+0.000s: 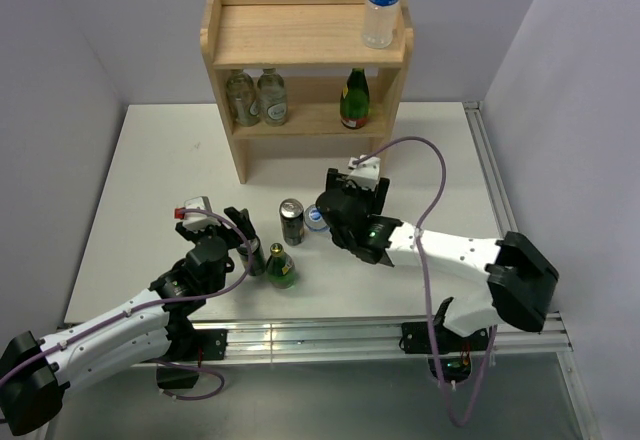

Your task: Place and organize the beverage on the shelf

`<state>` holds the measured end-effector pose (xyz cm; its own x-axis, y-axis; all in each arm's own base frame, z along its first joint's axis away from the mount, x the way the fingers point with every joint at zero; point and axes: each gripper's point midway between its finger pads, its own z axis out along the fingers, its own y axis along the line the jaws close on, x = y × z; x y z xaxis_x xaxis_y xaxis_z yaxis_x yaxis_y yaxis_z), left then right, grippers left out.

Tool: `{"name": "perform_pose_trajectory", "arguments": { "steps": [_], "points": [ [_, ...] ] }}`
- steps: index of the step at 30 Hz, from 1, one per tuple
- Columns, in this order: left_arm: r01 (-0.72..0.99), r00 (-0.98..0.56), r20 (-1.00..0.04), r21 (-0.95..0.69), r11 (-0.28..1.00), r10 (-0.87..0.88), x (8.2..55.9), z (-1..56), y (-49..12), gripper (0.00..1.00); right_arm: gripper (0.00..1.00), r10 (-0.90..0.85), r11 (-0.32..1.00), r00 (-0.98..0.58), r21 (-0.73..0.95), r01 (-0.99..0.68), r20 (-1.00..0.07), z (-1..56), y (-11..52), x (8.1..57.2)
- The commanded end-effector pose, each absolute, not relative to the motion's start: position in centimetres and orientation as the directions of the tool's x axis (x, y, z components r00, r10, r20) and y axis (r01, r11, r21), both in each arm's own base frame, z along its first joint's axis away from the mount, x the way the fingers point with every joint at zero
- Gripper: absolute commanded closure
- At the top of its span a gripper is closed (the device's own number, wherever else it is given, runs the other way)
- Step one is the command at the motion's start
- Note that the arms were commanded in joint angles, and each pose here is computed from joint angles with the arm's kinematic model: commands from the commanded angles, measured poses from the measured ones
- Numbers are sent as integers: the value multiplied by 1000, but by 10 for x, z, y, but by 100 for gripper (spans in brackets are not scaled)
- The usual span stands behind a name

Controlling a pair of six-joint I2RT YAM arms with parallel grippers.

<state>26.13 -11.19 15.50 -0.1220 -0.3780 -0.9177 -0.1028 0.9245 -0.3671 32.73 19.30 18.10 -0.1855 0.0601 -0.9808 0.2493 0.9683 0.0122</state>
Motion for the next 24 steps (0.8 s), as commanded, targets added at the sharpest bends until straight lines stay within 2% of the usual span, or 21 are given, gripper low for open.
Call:
{"name": "perform_pose_trajectory", "arguments": {
  "steps": [1,8,13,14,18,24],
  "points": [
    [-102,-98,-907,-400,911,-409,263,165,-112,6,13,107,946,-126,63,317,-986,201,174,304],
    [-103,-103,-908,-397,912,-406,264,165,-113,6,13,154,934,-117,106,340,-981,203,155,283],
    [-106,-102,-908,-395,912,-406,264,165,-113,6,13,158,943,-169,98,318,-973,193,151,262],
    [-105,-102,-908,-395,912,-405,264,165,-113,6,13,202,940,-170,142,310,-965,192,155,259],
    [-106,-104,-910,-390,915,-400,265,165,-114,6,14,190,980,-325,161,113,-926,179,207,222],
    [-107,-108,-910,-390,915,-401,265,164,-114,6,13,167,972,-489,227,-66,-856,173,270,174]
  ]
}}
